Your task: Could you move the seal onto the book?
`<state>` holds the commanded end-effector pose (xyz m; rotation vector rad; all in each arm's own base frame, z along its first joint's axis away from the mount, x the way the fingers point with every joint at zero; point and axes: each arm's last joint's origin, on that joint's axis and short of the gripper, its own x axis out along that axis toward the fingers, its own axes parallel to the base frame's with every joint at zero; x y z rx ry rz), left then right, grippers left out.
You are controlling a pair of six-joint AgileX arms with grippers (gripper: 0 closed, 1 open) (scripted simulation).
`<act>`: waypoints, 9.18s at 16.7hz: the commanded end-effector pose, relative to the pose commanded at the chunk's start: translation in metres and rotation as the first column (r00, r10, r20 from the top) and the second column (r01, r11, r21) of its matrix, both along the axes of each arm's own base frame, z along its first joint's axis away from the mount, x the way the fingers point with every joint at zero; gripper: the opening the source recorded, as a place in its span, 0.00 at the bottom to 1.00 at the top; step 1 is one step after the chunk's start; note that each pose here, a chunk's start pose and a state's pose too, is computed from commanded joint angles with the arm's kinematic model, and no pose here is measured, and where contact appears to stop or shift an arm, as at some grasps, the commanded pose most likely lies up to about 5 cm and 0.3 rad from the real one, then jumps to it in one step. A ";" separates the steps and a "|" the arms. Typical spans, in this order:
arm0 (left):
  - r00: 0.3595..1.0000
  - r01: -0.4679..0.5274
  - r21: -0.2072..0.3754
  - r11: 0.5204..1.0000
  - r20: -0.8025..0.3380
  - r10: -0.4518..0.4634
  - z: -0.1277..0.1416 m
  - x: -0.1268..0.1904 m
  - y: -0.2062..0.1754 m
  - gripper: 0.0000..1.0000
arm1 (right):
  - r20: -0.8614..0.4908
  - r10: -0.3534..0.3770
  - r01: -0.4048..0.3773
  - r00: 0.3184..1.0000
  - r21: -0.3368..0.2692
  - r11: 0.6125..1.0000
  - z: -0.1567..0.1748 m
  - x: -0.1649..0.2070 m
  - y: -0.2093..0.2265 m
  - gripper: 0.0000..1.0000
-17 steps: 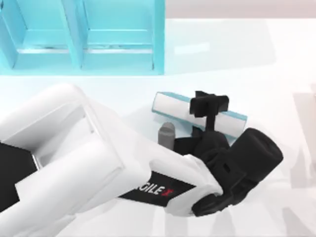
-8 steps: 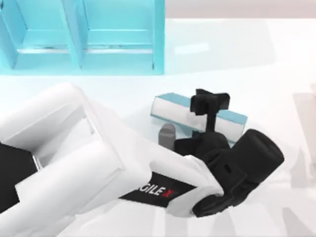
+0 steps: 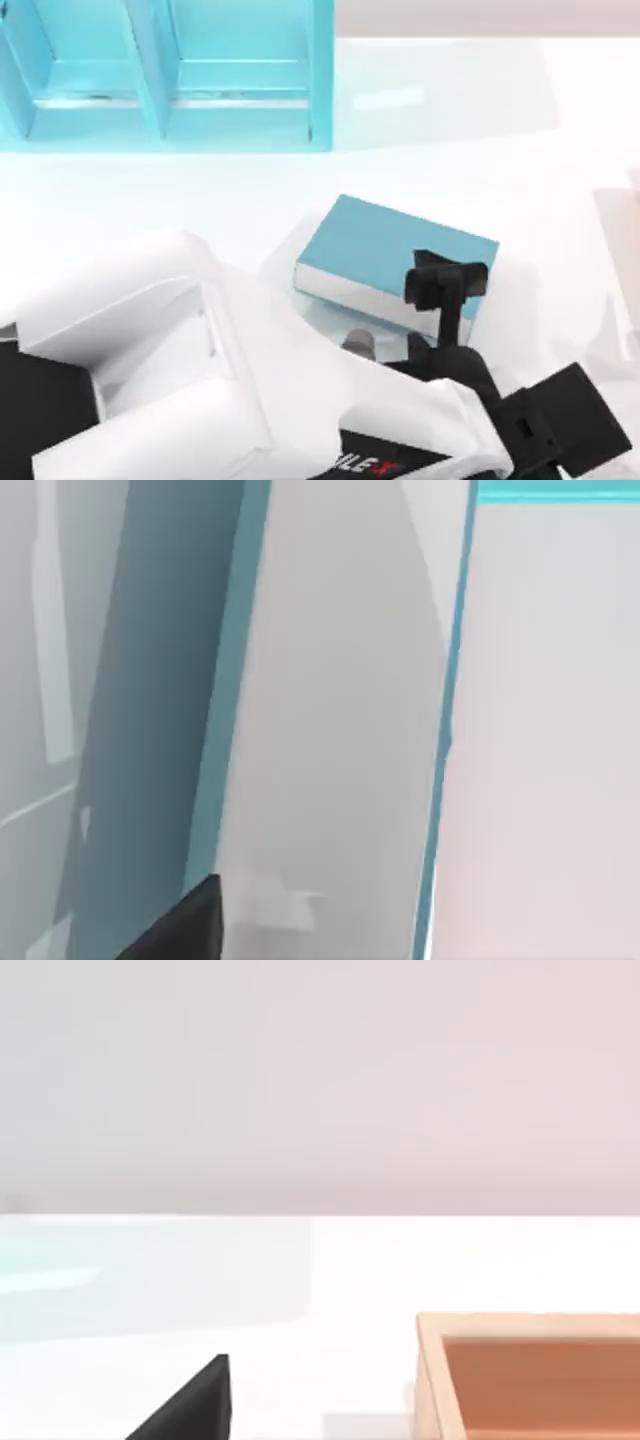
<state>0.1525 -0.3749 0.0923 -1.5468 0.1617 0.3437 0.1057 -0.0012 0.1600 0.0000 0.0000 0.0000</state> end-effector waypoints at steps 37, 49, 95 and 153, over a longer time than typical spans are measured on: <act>0.882 0.467 0.521 0.715 -0.329 -0.337 0.137 0.002 0.276 1.00 | 0.000 0.000 0.000 1.000 0.000 1.000 0.000 0.000 0.000 1.00; 0.938 0.120 0.992 0.034 -0.102 -0.333 0.077 -0.047 0.371 1.00 | 0.000 0.000 0.000 1.000 0.000 1.000 0.000 0.000 0.000 1.00; 0.942 0.115 0.993 -0.011 -0.113 -0.317 0.068 -0.047 0.374 1.00 | -1.000 -0.003 0.009 0.006 -0.002 1.000 0.053 0.233 -0.146 1.00; 0.942 0.115 0.993 -0.011 -0.113 -0.317 0.068 -0.047 0.374 1.00 | -1.000 -0.002 0.015 0.009 -0.002 1.000 0.131 0.236 0.008 0.00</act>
